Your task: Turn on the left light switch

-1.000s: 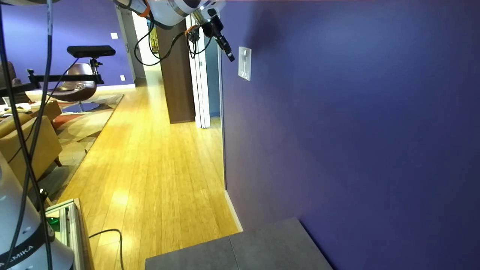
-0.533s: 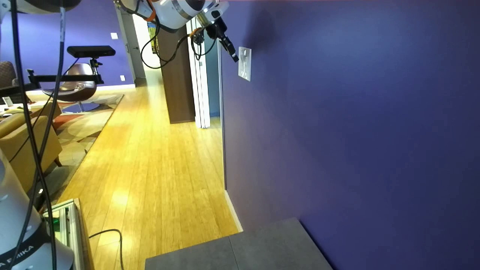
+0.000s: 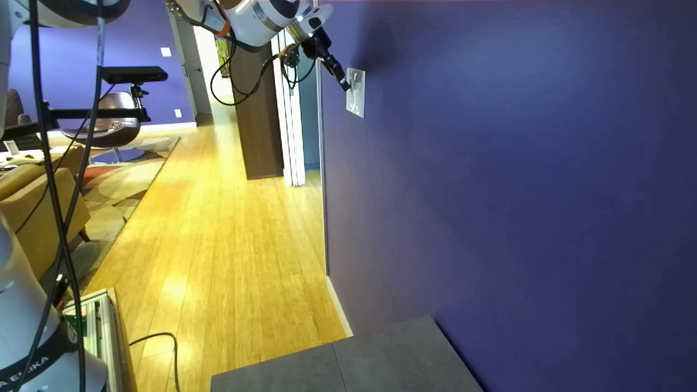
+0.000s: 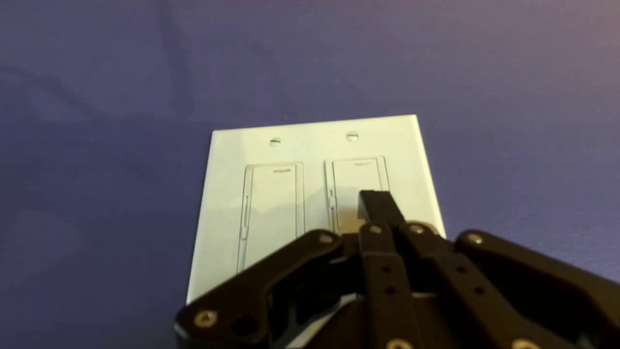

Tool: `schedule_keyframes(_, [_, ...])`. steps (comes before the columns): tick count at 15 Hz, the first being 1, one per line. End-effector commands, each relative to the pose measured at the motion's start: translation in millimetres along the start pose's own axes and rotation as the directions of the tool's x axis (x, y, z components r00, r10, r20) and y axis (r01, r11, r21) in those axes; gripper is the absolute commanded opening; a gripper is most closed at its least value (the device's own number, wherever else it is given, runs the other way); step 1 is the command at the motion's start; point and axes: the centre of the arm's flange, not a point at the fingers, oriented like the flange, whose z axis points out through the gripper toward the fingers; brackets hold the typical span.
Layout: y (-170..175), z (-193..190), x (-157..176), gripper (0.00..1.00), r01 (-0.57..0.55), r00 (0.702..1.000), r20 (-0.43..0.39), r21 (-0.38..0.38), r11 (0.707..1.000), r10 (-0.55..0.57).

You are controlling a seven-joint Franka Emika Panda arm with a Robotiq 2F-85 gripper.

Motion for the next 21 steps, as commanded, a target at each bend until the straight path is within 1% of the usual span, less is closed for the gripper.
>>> schedule_keyframes(1, [-2.2, -2.3, 11.2, 0.0, 0.002, 0.998, -0.069, -0.042, 0.999, -0.005])
schedule_keyframes(5, [-3.1, -1.8, 9.6, 0.0, 0.038, 0.994, -0.096, -0.064, 0.997, -0.044])
schedule_keyframes(6, [-4.2, -2.0, 8.5, 0.0, 0.042, 0.995, -0.086, -0.063, 0.997, -0.047])
schedule_keyframes(7, [-6.1, -2.4, 6.4, 0.0, 0.048, 0.998, -0.049, -0.054, 0.997, -0.05])
schedule_keyframes(8, [-8.8, -4.2, 2.2, 0.0, 0.059, 0.998, 0.041, -0.038, 0.998, -0.057])
schedule_keyframes(9, [-8.9, -7.8, -0.8, 0.0, 0.054, 0.994, 0.099, -0.055, 0.997, -0.048])
schedule_keyframes(10, [-6.8, -14.5, -4.2, 0.0, 0.072, 0.984, 0.168, -0.039, 0.997, -0.064])
schedule_keyframes(12, [-5.4, -30.9, -12.5, 0.0, 0.125, 0.955, 0.271, -0.007, 0.992, -0.118])
schedule_keyframes(14, [-0.8, -49.0, -21.2, 0.0, 0.201, 0.918, 0.341, 0.039, 0.979, -0.202])
schedule_keyframes(15, [4.3, -57.1, -25.8, 0.26, 0.243, 0.897, 0.364, 0.067, 0.968, -0.25])
schedule_keyframes(16, [11.6, -63.4, -28.8, 0.27, 0.279, 0.878, 0.378, 0.092, 0.956, -0.293])
schedule_keyframes(18, [26.0, -76.7, -32.0, 0.39, 0.343, 0.845, 0.387, 0.14, 0.929, -0.37])
schedule_keyframes(20, [43.5, -91.3, -34.0, 0.53, 0.395, 0.824, 0.364, 0.181, 0.901, -0.434])
schedule_keyframes(21, [54.0, -98.3, -34.6, 0.59, 0.422, 0.817, 0.346, 0.186, 0.887, -0.461])
